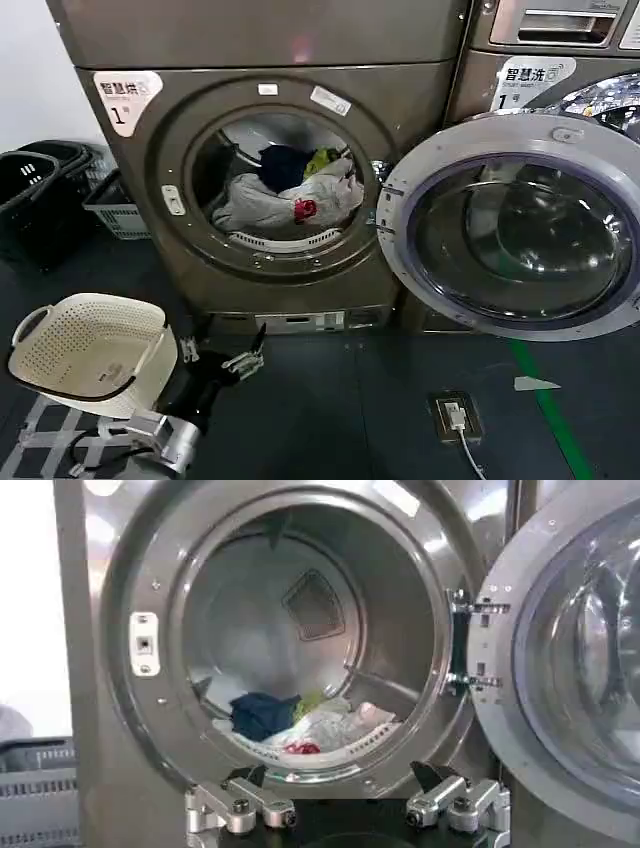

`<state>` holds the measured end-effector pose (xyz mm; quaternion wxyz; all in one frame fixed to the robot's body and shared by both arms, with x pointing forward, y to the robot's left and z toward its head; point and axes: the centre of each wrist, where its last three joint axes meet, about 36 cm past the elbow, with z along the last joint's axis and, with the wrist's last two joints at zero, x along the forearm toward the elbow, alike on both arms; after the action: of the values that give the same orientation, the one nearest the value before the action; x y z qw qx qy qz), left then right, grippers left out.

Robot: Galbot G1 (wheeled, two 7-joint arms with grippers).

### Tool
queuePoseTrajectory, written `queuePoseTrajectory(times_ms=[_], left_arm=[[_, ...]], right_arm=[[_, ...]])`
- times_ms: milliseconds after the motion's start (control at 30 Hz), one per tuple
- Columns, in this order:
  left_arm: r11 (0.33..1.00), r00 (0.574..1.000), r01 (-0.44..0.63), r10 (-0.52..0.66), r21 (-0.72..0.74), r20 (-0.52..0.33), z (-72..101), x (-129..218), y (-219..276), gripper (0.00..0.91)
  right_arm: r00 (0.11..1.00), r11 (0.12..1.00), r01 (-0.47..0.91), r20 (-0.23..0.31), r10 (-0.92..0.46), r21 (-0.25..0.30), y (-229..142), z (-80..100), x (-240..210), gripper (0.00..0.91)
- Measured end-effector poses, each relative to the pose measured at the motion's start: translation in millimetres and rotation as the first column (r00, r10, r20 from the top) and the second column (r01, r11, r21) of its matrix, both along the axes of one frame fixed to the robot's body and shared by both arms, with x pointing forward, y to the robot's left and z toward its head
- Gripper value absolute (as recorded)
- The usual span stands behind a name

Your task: Grasp the clothes from the dryer.

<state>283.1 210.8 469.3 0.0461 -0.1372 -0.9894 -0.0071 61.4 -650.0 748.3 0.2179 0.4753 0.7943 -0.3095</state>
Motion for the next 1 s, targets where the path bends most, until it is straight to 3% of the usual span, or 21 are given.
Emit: queuePoseTrajectory(times_ms=[1000], left_arm=[[1.000,1.000,-0.004,0.004,0.029,0.019,3.1,0.9,-3.9,0.907]], right_arm=[[0.999,0.998,0.053,-0.010,-0.054,-0.029,-2.8,-0.3,-6.1,0.907]])
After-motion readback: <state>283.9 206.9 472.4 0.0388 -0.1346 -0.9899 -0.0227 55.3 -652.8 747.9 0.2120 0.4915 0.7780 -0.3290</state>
